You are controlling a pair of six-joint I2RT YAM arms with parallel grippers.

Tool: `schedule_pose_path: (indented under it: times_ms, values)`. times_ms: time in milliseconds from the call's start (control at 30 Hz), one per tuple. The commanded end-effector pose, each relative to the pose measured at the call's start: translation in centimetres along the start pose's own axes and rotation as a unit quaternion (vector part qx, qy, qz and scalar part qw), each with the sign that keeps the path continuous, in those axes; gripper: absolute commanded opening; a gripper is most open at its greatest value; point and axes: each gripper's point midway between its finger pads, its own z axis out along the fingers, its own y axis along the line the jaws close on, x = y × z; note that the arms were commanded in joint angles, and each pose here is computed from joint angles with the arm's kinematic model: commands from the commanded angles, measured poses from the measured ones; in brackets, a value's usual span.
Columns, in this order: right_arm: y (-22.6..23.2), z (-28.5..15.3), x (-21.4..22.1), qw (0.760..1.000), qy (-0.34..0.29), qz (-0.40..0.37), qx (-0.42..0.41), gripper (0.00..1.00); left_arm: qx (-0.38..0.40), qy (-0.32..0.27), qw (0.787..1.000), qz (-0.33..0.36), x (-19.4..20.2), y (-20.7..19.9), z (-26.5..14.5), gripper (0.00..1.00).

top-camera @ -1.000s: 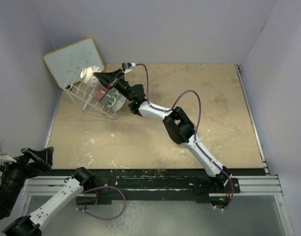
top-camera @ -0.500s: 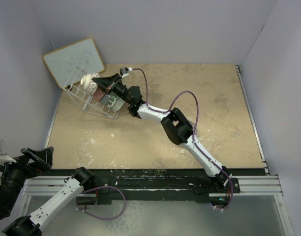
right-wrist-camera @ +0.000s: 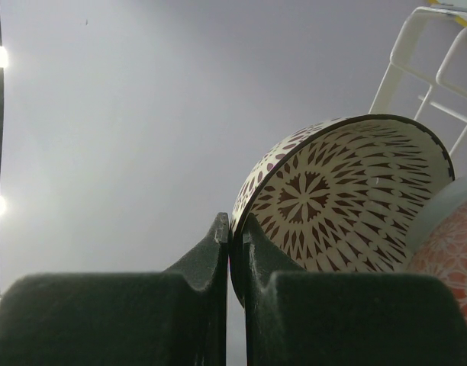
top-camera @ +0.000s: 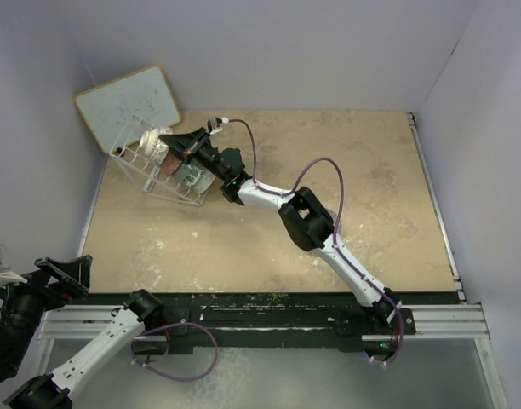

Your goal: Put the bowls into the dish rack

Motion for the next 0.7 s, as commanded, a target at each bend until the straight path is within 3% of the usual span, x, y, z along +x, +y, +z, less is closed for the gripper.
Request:
schedule_pose_path:
  times_ms: [0, 533, 667]
  values:
    - [5.1, 0.9, -0.2, 0.997, -0.011, 0.003, -0.077, 0.00, 0.002, -0.003, 1.000, 0.002, -0.3, -0.1, 0.0, 0.99]
    - [3.0, 0.7, -0.4, 0.999, -0.011, 0.002, -0.049, 0.00, 0.005, -0.003, 1.000, 0.000, -0.1, 0.0, 0.0, 0.99]
    - [3.2, 0.7, -0.4, 0.999, -0.012, -0.007, -0.041, 0.04, 0.005, -0.002, 1.000, 0.000, -0.1, -0.1, 0.0, 0.99]
